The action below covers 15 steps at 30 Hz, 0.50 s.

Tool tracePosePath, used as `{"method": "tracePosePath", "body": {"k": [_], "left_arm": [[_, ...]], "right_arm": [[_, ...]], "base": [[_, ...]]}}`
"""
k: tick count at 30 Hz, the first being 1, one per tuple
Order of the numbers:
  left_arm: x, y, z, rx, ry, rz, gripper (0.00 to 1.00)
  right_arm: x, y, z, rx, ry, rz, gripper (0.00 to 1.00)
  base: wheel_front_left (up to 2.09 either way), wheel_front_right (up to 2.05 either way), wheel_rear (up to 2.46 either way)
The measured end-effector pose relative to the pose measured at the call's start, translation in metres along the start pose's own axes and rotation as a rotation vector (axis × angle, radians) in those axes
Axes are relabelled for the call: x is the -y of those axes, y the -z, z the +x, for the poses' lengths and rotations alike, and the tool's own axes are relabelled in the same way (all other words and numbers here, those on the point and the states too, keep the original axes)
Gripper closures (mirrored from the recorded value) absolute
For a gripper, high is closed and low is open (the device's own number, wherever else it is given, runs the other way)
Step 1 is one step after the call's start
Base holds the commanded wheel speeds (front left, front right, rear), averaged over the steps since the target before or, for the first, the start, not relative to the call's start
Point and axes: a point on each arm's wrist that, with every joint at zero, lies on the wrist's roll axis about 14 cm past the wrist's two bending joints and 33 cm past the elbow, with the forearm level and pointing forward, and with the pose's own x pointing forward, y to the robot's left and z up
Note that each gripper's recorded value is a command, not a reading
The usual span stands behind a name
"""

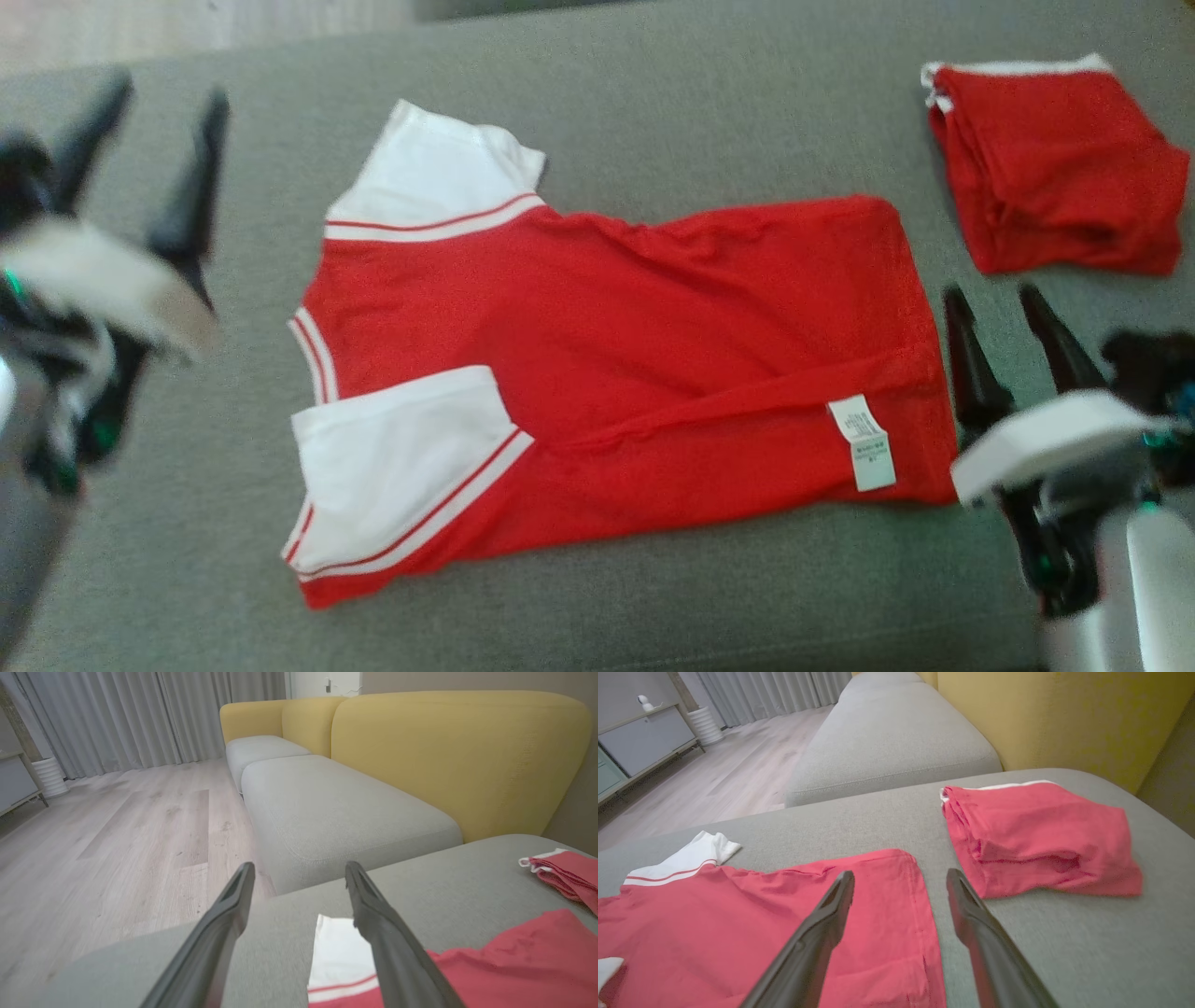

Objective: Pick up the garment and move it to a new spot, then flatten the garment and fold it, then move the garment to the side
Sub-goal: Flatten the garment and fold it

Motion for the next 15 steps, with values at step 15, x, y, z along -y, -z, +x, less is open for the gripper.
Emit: {"method": "tracePosePath", "body": {"k": [15], "left_arm": [[-0.002,0.111,0.139,-0.341,0.099,-0.017,0.00]], "right_arm": [[-0.005,0.009,0.065,-0.030,-0.038,-0.055,0.00]], "base": [[0.00,0.00,0.00]]}}
